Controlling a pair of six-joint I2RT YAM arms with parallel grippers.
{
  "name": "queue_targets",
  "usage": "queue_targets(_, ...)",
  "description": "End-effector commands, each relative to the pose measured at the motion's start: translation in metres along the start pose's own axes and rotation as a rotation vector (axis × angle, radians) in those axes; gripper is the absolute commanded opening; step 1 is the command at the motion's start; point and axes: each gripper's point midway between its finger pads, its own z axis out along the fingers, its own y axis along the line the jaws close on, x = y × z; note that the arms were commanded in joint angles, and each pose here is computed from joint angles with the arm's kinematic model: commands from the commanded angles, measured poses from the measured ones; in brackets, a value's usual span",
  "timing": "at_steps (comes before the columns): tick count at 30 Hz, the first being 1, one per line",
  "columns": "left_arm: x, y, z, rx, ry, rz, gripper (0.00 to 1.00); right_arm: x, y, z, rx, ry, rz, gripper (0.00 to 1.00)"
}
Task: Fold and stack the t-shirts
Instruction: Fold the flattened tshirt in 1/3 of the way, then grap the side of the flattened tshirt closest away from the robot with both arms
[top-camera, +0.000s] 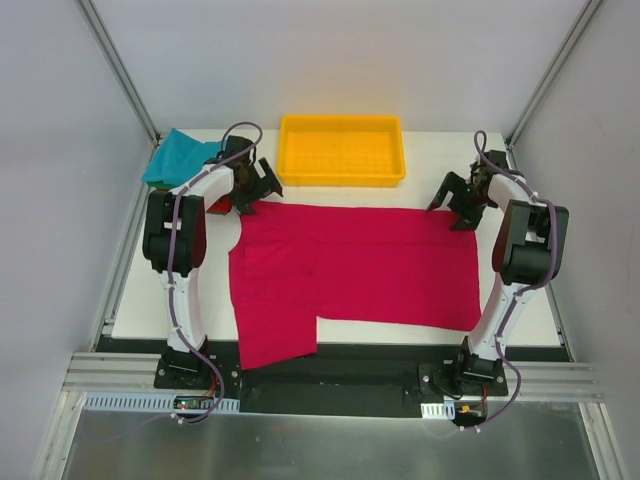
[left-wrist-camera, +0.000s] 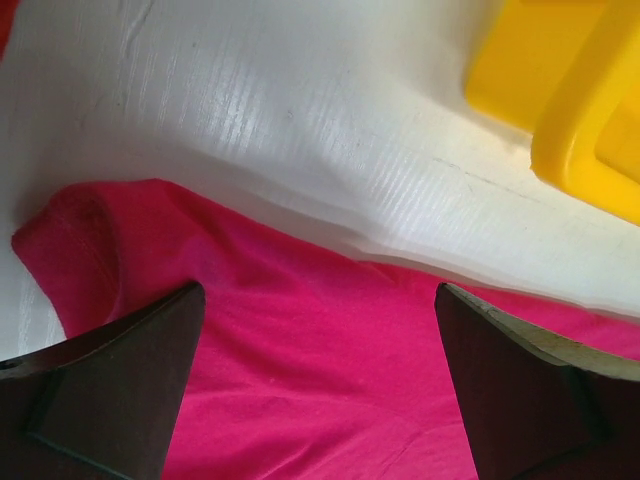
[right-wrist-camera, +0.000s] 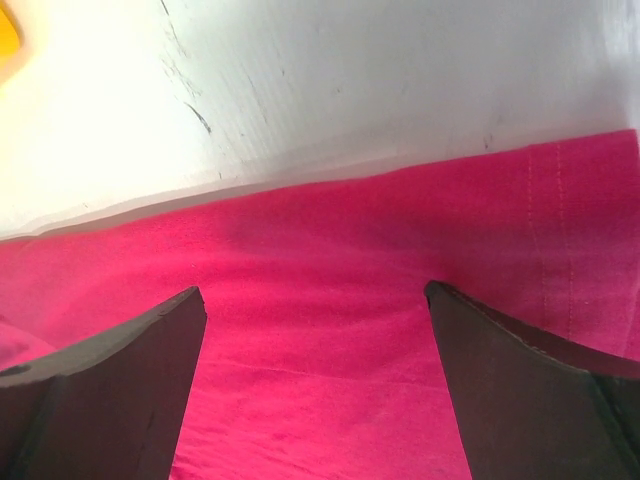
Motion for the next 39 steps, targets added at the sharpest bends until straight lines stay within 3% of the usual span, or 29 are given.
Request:
queue_targets(1, -0.015, 0.005, -0.006, -0.03, -0.024, 0.055, 0.99, -0.027, -0.009, -0.002, 0.041, -0.073, -0.034, 0.96)
queue_targets(7, -0.015, -0.023, -0.069, 0.05, -0.104, 0.121, 0.99, -0.032, 0.018, -0.069, 0.0, -0.204, -0.075, 0.96)
queue_targets(11, 0.012, -0.021, -0.123, 0.056, -0.184, 0.153, 0.99, 0.006, -0.002, -0.103, 0.086, -0.286, -0.024, 0.96)
queue_targets(15, 0.087, 0.009, -0.151, 0.049, -0.143, 0.145, 0.99, 0.058, -0.035, -0.119, 0.193, -0.319, 0.05, 0.96)
queue_targets(20, 0.199, 0.062, -0.165, 0.007, -0.035, 0.191, 0.99, 0.101, -0.039, -0.127, 0.144, -0.32, 0.029, 0.96)
queue_targets(23, 0.237, 0.113, -0.175, -0.13, 0.02, 0.177, 0.98, 0.115, -0.042, -0.126, 0.141, -0.29, 0.02, 0.96)
queue_targets(28, 0.281, 0.162, -0.199, -0.247, 0.14, 0.152, 0.87, 0.121, -0.046, -0.124, 0.144, -0.292, -0.009, 0.96)
queue_targets(30, 0.301, 0.174, -0.204, -0.256, 0.205, 0.137, 0.77, 0.122, -0.051, -0.123, 0.169, -0.29, -0.007, 0.96)
queue_targets(39, 0.346, 0.188, -0.213, -0.255, 0.39, 0.2, 0.51, 0.122, -0.06, -0.116, 0.216, -0.264, -0.001, 0.96)
